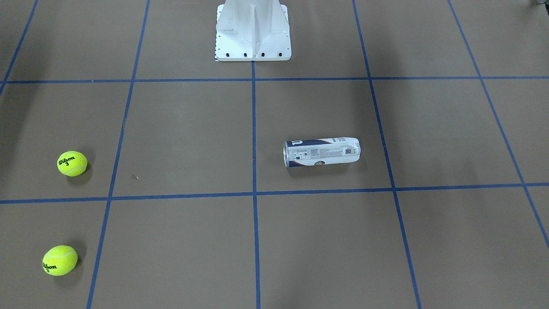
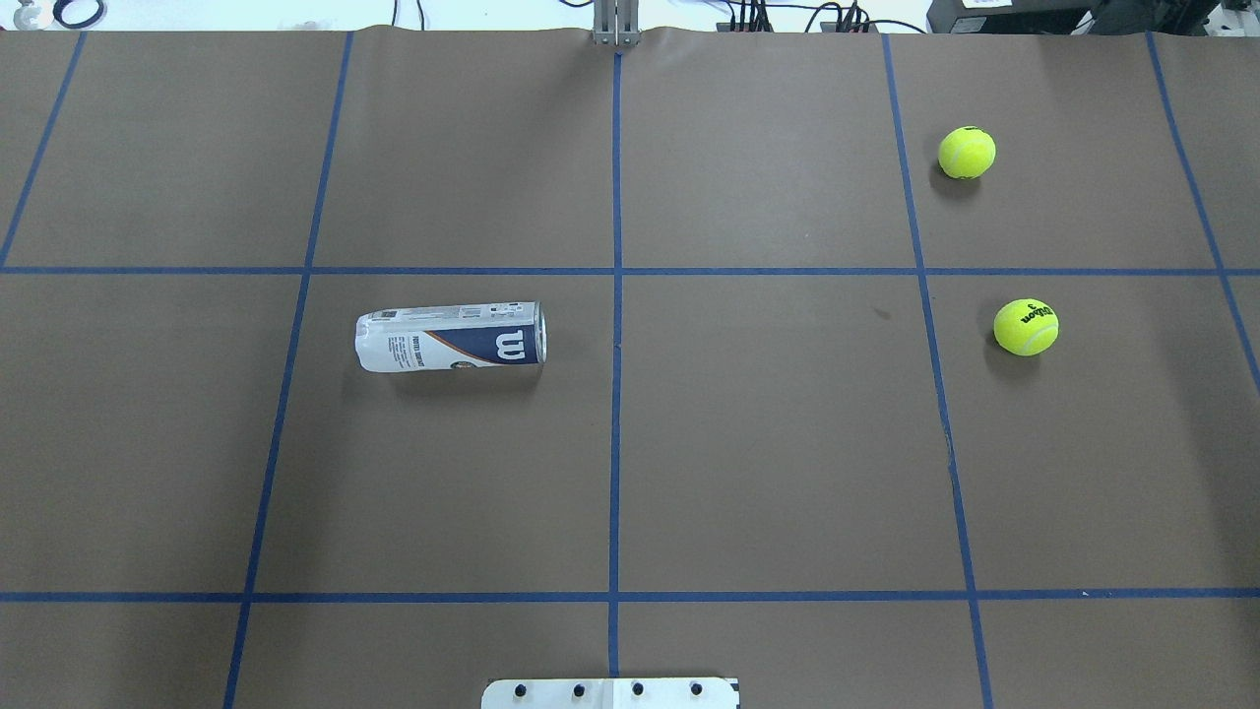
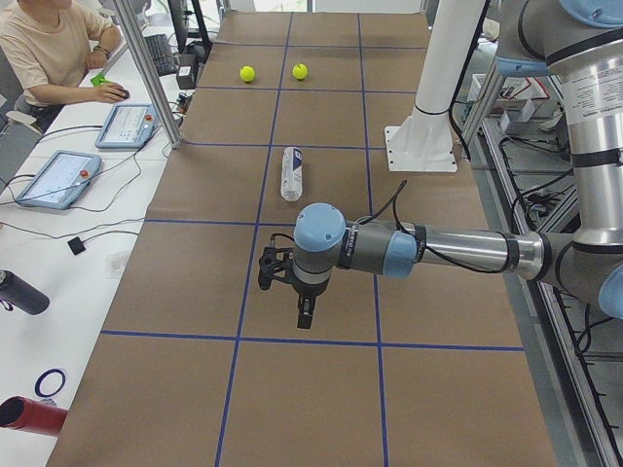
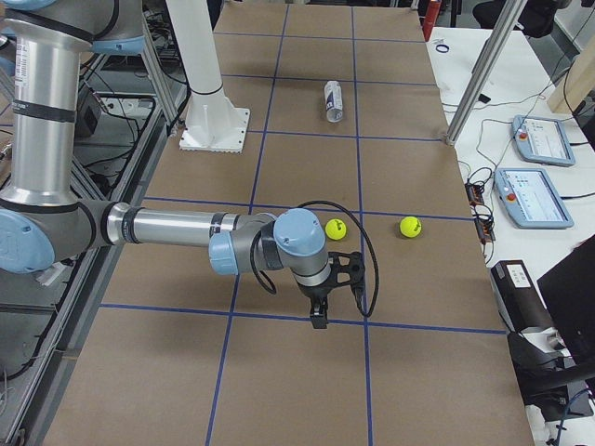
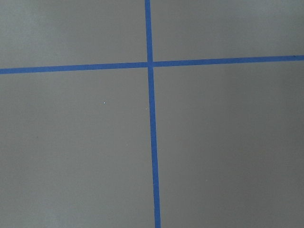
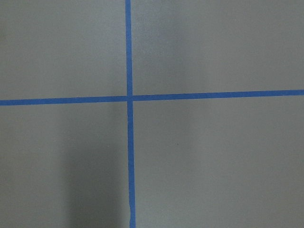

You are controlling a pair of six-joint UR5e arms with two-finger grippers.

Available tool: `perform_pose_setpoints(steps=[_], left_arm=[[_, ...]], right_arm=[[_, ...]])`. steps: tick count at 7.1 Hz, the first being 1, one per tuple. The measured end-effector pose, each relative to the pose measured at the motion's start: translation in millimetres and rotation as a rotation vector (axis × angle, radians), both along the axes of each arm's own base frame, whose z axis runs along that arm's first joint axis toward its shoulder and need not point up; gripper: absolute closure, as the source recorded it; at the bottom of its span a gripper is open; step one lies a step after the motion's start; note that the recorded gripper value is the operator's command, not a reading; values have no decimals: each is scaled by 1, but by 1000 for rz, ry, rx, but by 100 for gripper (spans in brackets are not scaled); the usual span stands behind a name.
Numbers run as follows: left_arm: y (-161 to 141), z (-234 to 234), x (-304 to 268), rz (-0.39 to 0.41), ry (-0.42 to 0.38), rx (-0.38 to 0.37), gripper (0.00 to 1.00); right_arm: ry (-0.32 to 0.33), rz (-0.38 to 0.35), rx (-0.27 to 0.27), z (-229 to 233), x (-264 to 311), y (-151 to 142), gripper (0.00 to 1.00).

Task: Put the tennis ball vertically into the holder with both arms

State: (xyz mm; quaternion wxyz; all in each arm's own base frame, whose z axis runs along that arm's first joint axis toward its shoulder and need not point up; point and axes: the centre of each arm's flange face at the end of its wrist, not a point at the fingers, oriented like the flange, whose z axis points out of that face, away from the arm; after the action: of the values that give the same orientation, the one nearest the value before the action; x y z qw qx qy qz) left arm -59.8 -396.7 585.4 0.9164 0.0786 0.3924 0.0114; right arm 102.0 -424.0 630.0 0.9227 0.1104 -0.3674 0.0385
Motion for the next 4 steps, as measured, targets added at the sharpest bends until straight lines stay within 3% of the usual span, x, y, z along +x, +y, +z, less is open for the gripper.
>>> perform_pose_setpoints(steps=[2, 4], left_arm=[[-21, -24, 1, -2, 2, 82, 0], [-57, -61, 2, 0, 9, 250, 0]], right_arm=[[5, -6, 36, -2, 0, 0, 0], [10, -18, 51, -2, 0, 1, 0]])
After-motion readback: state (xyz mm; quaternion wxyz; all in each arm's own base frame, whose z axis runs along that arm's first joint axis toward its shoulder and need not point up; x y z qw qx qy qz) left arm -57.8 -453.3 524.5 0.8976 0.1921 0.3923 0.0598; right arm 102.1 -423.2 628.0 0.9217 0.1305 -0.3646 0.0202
